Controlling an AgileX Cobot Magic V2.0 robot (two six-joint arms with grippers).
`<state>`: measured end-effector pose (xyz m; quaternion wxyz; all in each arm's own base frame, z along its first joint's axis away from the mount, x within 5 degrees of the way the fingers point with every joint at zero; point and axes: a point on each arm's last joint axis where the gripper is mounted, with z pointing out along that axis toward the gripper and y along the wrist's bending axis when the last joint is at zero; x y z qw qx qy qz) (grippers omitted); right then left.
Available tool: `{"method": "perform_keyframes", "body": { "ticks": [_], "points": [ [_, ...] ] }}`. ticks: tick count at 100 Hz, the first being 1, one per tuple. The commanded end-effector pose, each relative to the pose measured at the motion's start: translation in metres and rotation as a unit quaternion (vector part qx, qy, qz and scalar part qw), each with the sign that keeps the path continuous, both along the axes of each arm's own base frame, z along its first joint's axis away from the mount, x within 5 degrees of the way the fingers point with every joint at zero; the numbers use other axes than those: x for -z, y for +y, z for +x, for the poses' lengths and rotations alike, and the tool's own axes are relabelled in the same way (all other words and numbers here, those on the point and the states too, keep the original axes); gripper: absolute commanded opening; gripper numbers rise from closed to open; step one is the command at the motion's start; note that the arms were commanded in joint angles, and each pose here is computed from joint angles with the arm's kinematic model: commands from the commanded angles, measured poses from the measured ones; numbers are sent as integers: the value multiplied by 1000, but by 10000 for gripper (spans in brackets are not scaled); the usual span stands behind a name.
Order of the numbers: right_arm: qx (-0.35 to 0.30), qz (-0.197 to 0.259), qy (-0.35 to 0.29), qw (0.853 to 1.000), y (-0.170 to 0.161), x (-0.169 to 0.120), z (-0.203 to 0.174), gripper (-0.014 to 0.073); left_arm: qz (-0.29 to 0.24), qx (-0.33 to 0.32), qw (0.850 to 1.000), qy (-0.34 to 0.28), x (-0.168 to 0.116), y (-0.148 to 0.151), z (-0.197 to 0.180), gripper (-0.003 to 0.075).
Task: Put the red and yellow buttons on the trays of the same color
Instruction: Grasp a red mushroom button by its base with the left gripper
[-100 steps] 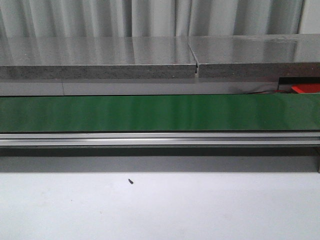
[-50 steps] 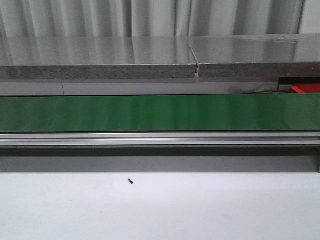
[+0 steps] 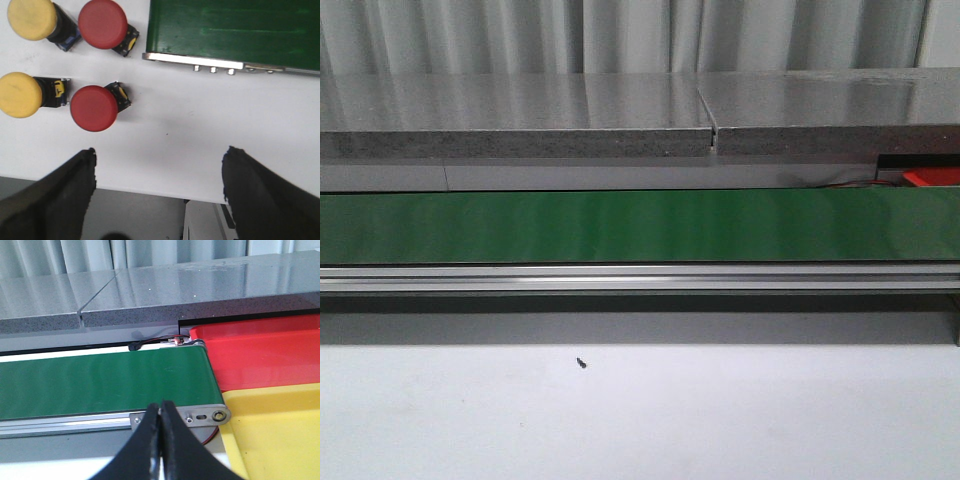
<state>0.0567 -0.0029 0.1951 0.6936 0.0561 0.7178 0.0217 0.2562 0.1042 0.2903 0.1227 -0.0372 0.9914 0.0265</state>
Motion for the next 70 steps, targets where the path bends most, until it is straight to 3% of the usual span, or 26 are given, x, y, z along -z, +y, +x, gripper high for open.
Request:
{"method": "perform_keyframes", "body": {
  "ticks": [1,45,70],
  "points": [
    [2,-10,-53,999,0,-12,-2,-67,11,8,1000,-15,-11,6,3,512],
    [2,-10,-53,999,0,-12,-2,-67,58,74,994,58,19,28,21,513],
    [2,-10,-53,999,0,-12,-2,-67,69,104,991,55,30,35,37,512]
  ]
}}
